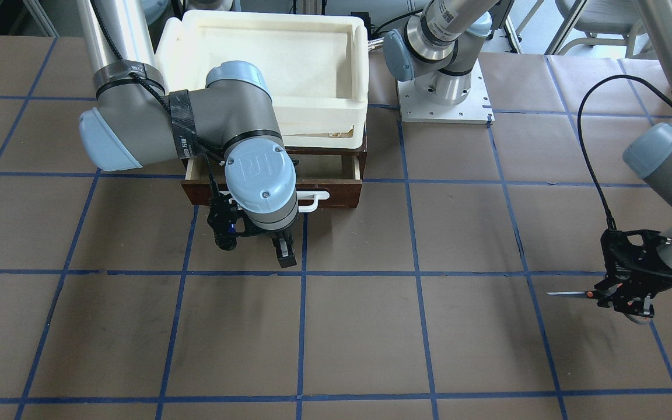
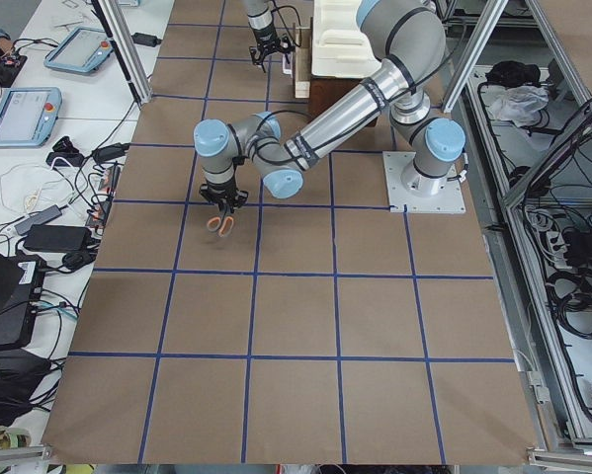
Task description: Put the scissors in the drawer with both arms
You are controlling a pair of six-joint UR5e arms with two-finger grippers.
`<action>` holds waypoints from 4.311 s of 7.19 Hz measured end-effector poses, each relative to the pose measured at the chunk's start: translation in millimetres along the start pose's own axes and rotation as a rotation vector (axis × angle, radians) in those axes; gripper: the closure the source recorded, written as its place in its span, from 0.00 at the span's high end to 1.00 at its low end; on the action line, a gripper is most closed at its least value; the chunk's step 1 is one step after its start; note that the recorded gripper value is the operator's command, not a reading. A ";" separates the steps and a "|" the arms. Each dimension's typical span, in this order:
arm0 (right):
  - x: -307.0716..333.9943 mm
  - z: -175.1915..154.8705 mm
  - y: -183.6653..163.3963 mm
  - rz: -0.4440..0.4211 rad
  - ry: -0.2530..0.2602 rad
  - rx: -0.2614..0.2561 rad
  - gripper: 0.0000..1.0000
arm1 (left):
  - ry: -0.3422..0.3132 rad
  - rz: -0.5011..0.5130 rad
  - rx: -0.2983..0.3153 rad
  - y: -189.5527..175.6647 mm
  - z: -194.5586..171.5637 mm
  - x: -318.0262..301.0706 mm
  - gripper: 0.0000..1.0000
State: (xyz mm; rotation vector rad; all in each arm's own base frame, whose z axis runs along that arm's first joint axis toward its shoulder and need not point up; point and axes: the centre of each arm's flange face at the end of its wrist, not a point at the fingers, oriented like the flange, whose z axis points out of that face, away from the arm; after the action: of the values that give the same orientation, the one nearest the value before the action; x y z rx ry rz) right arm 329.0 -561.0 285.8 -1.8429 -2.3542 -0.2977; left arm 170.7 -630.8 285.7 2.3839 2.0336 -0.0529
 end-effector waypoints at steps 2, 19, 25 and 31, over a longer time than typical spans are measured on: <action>-7.3 0.3 -0.3 -0.019 -0.008 0.000 1.00 | 0.010 -0.001 0.007 -37.2 -37.9 2.6 0.00; -72.4 -5.5 -30.7 -0.078 -0.074 0.015 1.00 | 0.108 -0.048 0.021 -289.0 -144.1 29.3 0.00; -84.8 -8.4 -39.8 -0.095 -0.086 0.015 1.00 | 0.109 -0.048 0.025 -289.6 -143.4 30.4 0.00; -81.7 -11.1 -38.0 -0.079 -0.083 0.005 1.00 | 0.108 -0.048 0.026 -289.8 -143.9 30.8 0.00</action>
State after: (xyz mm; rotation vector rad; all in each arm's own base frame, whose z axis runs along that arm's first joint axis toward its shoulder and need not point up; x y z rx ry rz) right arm 311.6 -649.5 275.3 -1.7968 -2.4841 -0.2282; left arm -107.7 -550.7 433.2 2.4034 2.1489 0.0511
